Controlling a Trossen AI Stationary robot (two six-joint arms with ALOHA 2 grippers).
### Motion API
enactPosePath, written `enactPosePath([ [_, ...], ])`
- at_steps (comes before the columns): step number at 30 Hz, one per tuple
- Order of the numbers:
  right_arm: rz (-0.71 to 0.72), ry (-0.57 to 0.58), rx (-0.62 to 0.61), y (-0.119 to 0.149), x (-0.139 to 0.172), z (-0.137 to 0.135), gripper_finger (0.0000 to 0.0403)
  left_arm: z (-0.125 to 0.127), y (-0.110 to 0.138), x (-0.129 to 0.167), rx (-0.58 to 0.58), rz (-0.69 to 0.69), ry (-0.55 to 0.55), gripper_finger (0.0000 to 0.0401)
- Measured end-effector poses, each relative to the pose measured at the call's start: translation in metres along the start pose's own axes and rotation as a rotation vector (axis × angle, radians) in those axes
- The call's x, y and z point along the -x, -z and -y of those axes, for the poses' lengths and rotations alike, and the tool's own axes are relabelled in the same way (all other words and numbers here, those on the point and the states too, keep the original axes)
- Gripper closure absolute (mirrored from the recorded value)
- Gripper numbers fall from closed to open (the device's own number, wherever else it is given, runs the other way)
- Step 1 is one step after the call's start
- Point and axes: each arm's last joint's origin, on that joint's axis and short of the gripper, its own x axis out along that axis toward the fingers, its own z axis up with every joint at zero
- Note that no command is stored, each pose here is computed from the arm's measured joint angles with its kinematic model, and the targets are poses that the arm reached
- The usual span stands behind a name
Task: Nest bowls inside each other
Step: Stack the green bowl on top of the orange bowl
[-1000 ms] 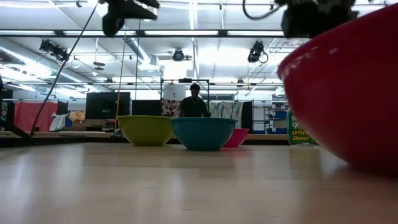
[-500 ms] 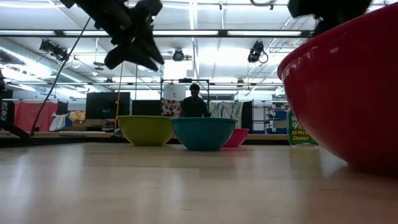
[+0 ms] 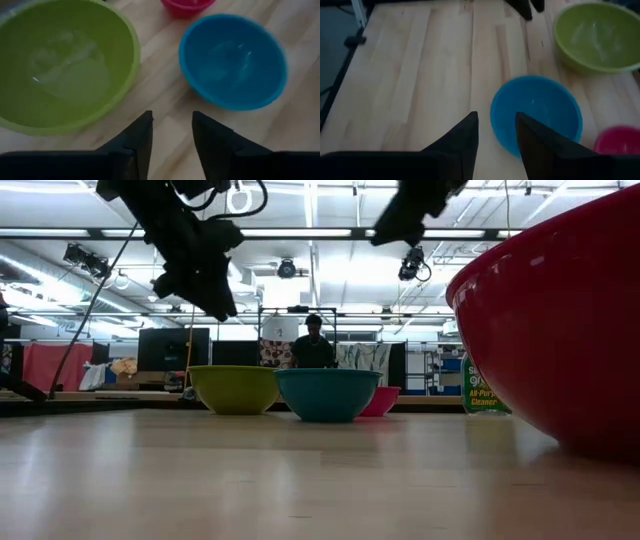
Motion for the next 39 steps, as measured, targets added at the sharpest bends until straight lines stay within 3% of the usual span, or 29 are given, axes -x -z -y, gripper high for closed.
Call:
enactPosePath([
  [8, 0.024, 0.023, -0.053, -0.003, -0.03, 0.02, 0.0245, -0.009, -0.004, -0.006, -0.333, -0.006, -0.055, 0.0193],
  [14, -0.007, 0.025, -0.097, 0.0, -0.038, 0.028, 0.0236, -0.014, -0.001, -0.024, -0.565, -0.108, -0.099, 0.0167],
  [20, 0.035, 0.026, -0.088, -0.004, -0.025, 0.025, 0.0238, -0.02, 0.004, -0.06, -0.675, -0.234, -0.139, 0.0165],
  [24, 0.041, 0.025, -0.111, -0.004, -0.021, 0.025, 0.0238, -0.026, 0.009, -0.083, -0.667, -0.308, -0.17, 0.0168],
  [29, 0.037, 0.018, -0.147, -0.004, -0.02, 0.022, 0.0238, -0.03, 0.016, -0.1, -0.669, -0.378, -0.204, 0.0218],
  [36, 0.013, 0.013, -0.166, -0.002, -0.02, 0.019, 0.0238, -0.026, 0.019, -0.099, -0.658, -0.385, -0.211, 0.0383],
  [39, 0.019, 0.023, -0.168, -0.002, -0.012, 0.018, 0.0238, -0.021, 0.012, -0.088, -0.646, -0.366, -0.192, 0.0387],
])
